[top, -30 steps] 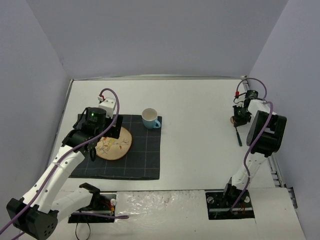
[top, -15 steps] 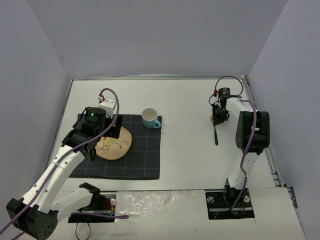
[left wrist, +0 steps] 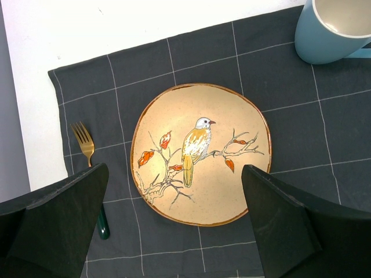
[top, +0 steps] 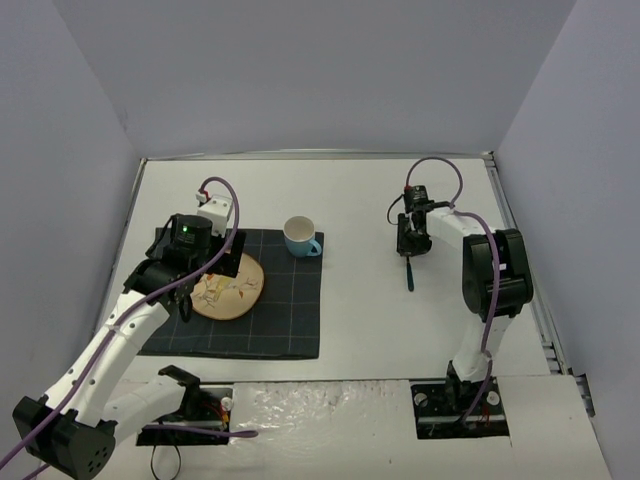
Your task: Set the dinner table for one person
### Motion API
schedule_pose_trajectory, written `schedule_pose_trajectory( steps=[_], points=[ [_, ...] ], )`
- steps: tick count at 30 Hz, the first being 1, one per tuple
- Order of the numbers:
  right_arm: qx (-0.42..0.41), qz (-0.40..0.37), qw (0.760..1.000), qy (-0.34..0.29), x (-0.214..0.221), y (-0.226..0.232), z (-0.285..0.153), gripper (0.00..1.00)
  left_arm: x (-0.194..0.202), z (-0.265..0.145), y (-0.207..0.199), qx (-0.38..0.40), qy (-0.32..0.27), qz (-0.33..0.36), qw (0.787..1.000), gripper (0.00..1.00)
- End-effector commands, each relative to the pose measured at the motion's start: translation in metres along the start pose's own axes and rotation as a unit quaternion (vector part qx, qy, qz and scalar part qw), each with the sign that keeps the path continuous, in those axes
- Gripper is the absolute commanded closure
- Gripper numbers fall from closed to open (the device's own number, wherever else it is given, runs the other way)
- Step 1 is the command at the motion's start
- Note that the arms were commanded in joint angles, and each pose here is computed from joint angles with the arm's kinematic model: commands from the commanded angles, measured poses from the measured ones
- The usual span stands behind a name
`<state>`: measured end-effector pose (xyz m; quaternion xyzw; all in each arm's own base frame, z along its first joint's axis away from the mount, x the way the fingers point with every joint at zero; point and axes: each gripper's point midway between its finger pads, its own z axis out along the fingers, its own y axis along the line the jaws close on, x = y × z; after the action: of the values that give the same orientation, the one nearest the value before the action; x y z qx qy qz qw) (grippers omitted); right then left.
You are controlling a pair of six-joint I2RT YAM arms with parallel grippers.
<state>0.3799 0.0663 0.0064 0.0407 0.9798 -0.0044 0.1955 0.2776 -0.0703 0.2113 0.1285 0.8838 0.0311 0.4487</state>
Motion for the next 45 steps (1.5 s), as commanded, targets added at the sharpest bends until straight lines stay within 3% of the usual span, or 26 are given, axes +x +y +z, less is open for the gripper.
schedule_pose_trajectory(
  steps=[1,5,10,19,30,39,45],
  points=[
    [0.021,-0.009,0.997,0.071,0.053,-0.008,-0.001,0.73,-0.018,-0.002,0.002,-0.005,-0.034,-0.003,0.999,0.03],
    [0.019,-0.014,0.997,0.076,0.066,-0.008,0.002,0.81,-0.017,0.000,0.002,-0.006,-0.032,-0.003,0.999,0.03],
    [0.017,-0.018,0.997,0.070,0.066,-0.007,0.005,1.00,-0.016,0.001,0.002,-0.008,-0.033,-0.002,0.999,0.03],
    [-0.006,-0.007,1.000,-0.019,0.038,0.029,-0.044,1.00,-0.022,-0.007,0.006,-0.015,-0.057,-0.024,0.998,0.03],
    [-0.130,0.037,0.982,-0.134,0.049,0.175,-0.150,1.00,-0.040,-0.047,0.042,-0.092,-0.126,-0.088,0.984,0.03],
    [-0.167,0.021,0.979,-0.118,0.081,0.268,-0.163,1.00,-0.024,-0.071,0.077,-0.179,-0.166,-0.118,0.963,0.03],
    [-0.145,0.022,0.983,-0.112,0.083,0.285,-0.148,1.00,-0.009,-0.076,0.089,-0.210,-0.188,-0.136,0.950,0.03]
  ],
)
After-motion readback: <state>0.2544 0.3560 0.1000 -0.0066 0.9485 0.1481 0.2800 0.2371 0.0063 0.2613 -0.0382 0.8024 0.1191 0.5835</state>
